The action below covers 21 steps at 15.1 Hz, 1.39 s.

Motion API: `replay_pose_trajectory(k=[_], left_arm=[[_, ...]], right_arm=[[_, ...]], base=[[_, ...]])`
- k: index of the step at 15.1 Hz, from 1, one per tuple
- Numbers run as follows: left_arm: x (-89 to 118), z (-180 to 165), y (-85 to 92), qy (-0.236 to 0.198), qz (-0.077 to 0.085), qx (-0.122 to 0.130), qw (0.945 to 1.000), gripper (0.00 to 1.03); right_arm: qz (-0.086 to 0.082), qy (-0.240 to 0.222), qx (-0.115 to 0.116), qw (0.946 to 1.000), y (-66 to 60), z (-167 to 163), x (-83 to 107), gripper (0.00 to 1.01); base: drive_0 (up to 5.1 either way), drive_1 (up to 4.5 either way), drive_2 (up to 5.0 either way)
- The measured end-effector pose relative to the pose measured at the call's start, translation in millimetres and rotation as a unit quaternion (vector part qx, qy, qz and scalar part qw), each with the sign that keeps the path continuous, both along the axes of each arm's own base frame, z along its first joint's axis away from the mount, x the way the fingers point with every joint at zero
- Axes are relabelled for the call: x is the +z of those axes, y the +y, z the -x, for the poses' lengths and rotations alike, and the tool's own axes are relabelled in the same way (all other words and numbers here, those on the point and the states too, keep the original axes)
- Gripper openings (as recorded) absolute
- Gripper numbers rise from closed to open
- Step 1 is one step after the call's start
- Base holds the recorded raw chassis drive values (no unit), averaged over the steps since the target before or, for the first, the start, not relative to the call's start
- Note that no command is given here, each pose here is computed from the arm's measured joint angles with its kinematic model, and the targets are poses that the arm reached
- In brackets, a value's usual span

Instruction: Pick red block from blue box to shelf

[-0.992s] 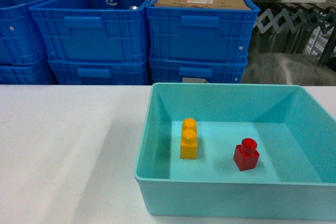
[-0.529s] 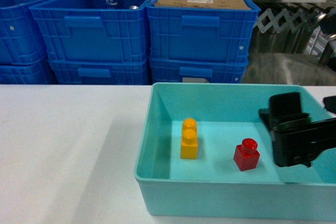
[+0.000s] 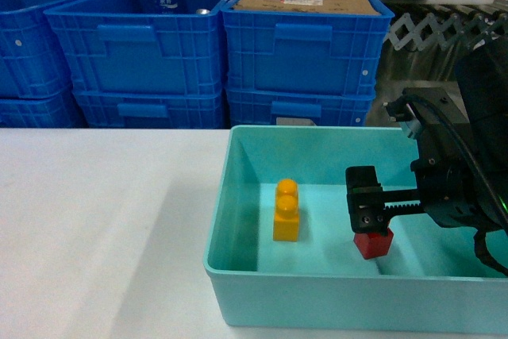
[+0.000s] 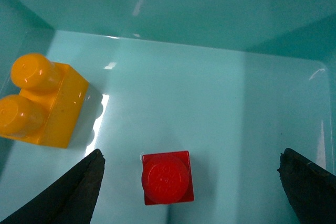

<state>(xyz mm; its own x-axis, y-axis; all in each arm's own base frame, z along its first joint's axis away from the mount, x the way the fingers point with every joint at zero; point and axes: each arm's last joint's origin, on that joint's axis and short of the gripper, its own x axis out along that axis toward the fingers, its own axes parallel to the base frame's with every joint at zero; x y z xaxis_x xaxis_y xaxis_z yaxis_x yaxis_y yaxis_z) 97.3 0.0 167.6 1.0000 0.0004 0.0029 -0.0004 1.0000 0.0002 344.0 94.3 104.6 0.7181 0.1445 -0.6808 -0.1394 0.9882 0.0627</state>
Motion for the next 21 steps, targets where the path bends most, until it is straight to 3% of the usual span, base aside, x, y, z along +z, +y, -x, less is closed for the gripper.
replay_pose_trajectory(k=[2, 4, 7, 10, 11, 12, 14, 15, 16, 17, 18, 19, 20, 21], left_arm=[[0.0, 0.0, 0.0, 0.0, 0.0, 0.0, 1.0, 0.98], [0.0, 0.0, 0.0, 0.0, 0.0, 0.0, 1.0, 0.98], [0.0, 0.0, 0.0, 0.0, 0.0, 0.0, 1.0, 0.98], [0.0, 0.0, 0.0, 0.0, 0.0, 0.0, 1.0, 0.98], [0.0, 0.0, 0.0, 0.0, 0.0, 0.0, 1.0, 0.98], [0.0, 0.0, 0.0, 0.0, 0.0, 0.0, 1.0, 0.98], [0.0, 0.0, 0.0, 0.0, 0.0, 0.0, 1.0, 0.98], [0.0, 0.0, 0.0, 0.0, 0.0, 0.0, 1.0, 0.98], [0.0, 0.0, 0.0, 0.0, 0.0, 0.0, 1.0, 0.98], [0.0, 0.0, 0.0, 0.0, 0.0, 0.0, 1.0, 0.98], [0.0, 0.0, 0.0, 0.0, 0.0, 0.0, 1.0, 0.98], [0.0, 0.0, 0.0, 0.0, 0.0, 0.0, 1.0, 0.98], [0.0, 0.0, 0.0, 0.0, 0.0, 0.0, 1.0, 0.98], [0.0, 0.0, 0.0, 0.0, 0.0, 0.0, 1.0, 0.98]], right_arm=[[-0.003, 0.004, 0.005, 1.0, 5.4, -6.7, -1.1, 0.98], [-0.009, 0.049, 0.015, 0.9986, 11.0, -11.4, -14.5, 0.98], [0.0, 0.08, 0.016, 0.9966, 17.9, -19.5, -23.1, 0.98], [0.021, 0.117, 0.002, 0.9929, 23.3, -30.3, -27.6, 0.52], [0.019, 0.119, -0.002, 0.9927, 24.0, -31.5, -26.1, 0.36], [0.012, 0.107, -0.004, 0.9942, 24.3, -31.4, -24.5, 0.29], [-0.01, 0.05, -0.008, 0.9987, 21.3, -15.8, -5.5, 0.29], [-0.015, -0.016, -0.012, 0.9997, 18.2, -4.2, 16.5, 0.29], [-0.035, -0.078, -0.012, 0.9963, 13.1, 11.3, 43.7, 0.29], [-0.042, -0.186, -0.021, 0.9813, 2.8, 44.9, 77.6, 0.29], [-0.031, -0.246, -0.028, 0.9684, -4.5, 75.3, 88.5, 0.29], [-0.007, -0.292, -0.029, 0.9561, -10.8, 109.5, 90.6, 0.29], [0.019, -0.308, -0.012, 0.9512, -17.7, 148.4, 83.9, 0.29], [0.012, -0.348, -0.037, 0.9368, -26.7, 168.5, 79.1, 0.29]], base=[[0.0, 0.0, 0.0], [0.0, 0.0, 0.0], [0.0, 0.0, 0.0], [0.0, 0.0, 0.0], [0.0, 0.0, 0.0], [0.0, 0.0, 0.0], [0.0, 0.0, 0.0], [0.0, 0.0, 0.0], [0.0, 0.0, 0.0], [0.0, 0.0, 0.0], [0.0, 0.0, 0.0], [0.0, 0.0, 0.0], [0.0, 0.0, 0.0], [0.0, 0.0, 0.0]])
